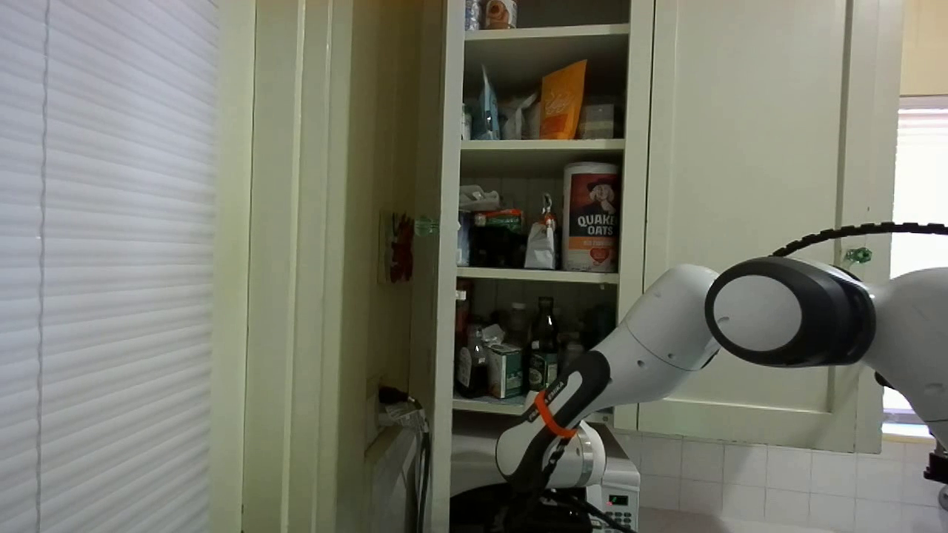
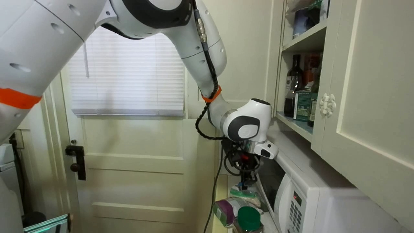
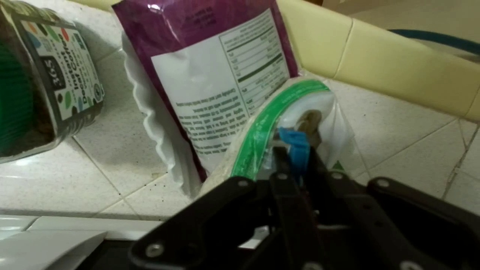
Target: Put the white and green packet inside the open upper cabinet.
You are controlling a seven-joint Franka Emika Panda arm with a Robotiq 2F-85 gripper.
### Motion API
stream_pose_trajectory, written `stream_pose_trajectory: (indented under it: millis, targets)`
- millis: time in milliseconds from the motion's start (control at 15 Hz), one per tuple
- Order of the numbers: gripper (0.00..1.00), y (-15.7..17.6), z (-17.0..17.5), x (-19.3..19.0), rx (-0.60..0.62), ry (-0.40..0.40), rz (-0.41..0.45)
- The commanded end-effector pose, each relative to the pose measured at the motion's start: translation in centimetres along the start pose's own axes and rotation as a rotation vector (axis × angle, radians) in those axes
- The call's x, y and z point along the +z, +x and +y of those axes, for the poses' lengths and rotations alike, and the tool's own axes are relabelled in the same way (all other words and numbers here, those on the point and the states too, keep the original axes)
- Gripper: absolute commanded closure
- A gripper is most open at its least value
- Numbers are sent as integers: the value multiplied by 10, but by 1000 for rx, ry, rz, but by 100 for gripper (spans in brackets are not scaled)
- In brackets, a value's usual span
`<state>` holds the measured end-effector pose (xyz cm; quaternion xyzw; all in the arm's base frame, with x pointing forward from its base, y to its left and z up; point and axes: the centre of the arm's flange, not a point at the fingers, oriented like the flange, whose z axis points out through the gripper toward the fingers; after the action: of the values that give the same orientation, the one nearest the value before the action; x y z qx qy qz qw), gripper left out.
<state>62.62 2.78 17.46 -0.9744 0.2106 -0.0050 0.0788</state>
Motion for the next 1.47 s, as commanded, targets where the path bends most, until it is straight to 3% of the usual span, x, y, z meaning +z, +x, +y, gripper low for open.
stream_pose_trajectory:
  millis: [0, 600, 1000, 1400]
  targets:
    - [97, -22, -2, -9, -16, -5, -22]
    - [97, -82, -13, -73, -136, 23, 32]
    - [97, -122, 0, -145, -226, 29, 104]
    - [97, -157, 5, -236, -320, 45, 273]
